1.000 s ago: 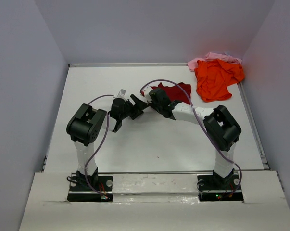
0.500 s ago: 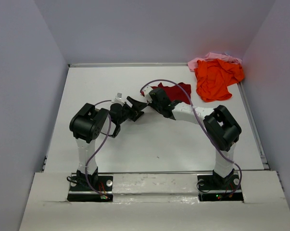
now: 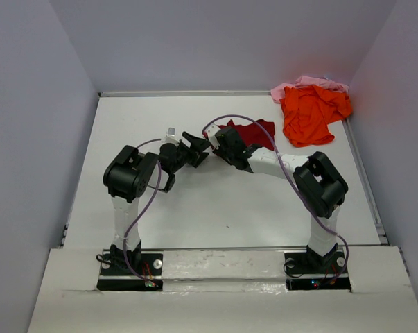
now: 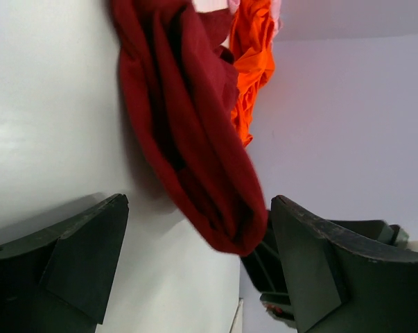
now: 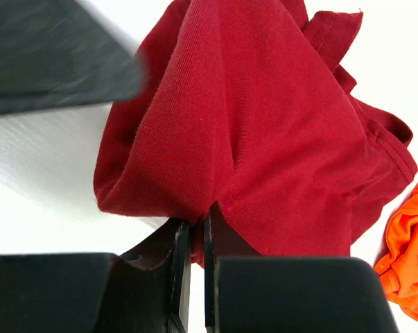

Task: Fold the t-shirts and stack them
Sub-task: Neatly place the folded tshirt to the corner

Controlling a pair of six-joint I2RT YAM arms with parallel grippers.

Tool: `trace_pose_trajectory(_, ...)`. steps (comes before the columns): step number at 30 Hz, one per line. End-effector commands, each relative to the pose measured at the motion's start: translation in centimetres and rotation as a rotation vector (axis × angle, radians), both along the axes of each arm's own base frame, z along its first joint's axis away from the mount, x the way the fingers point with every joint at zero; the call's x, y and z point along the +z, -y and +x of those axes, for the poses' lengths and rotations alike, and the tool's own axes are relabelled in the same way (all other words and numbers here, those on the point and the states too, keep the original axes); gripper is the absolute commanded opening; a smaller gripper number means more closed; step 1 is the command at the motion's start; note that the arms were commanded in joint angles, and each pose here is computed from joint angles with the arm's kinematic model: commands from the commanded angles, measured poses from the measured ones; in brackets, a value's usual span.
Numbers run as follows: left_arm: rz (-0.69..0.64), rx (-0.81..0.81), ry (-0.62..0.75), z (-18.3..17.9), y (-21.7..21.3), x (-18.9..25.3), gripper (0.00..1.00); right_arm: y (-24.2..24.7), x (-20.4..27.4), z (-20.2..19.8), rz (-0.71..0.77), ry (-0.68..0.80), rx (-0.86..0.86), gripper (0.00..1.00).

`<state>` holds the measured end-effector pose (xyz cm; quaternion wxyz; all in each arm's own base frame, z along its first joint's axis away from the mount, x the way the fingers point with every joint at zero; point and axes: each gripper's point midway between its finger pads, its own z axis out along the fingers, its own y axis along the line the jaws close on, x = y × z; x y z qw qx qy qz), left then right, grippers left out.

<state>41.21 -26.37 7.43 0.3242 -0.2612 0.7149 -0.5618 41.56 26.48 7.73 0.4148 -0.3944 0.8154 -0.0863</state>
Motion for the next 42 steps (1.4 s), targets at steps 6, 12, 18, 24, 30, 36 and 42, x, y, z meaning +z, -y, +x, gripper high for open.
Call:
trace_pose_trajectory(6, -0.018, 0.001, 0.188, 3.8, 1.6, 5.3, 0.93, -0.7, 2.6, 0.6, 0.062, 0.041, 0.001, 0.0)
trace_pose_trajectory(12, 0.01, -0.015, 0.155, 4.1, 2.5, 4.9, 0.93, -0.8, 2.5, 0.7, 0.063, 0.041, 0.002, 0.0)
trace_pose_trajectory(18, 0.112, -0.016, 0.099, 3.0, 1.7, 3.6, 0.92, -1.0, 2.9, 1.0, 0.067, 0.05, 0.001, 0.0)
trace_pose_trajectory(24, 0.18, -0.045, 0.065, 2.7, 1.9, 3.2, 0.93, -1.2, 3.1, 1.2, 0.071, 0.055, 0.003, 0.0)
trace_pose_trajectory(30, 0.212, -0.068, 0.037, 3.1, 2.7, 1.9, 0.93, -1.3, 3.7, 1.2, 0.081, 0.063, 0.004, 0.0)
trace_pose_trajectory(36, 0.205, -0.086, 0.014, 3.3, 3.9, 0.5, 0.93, -1.1, 4.4, 1.2, 0.08, 0.077, 0.004, 0.0)
trace_pose_trajectory(42, 0.212, -0.117, 0.0, 3.2, 4.8, -0.2, 0.92, -1.1, 4.3, 1.3, 0.076, 0.078, 0.001, 0.0)
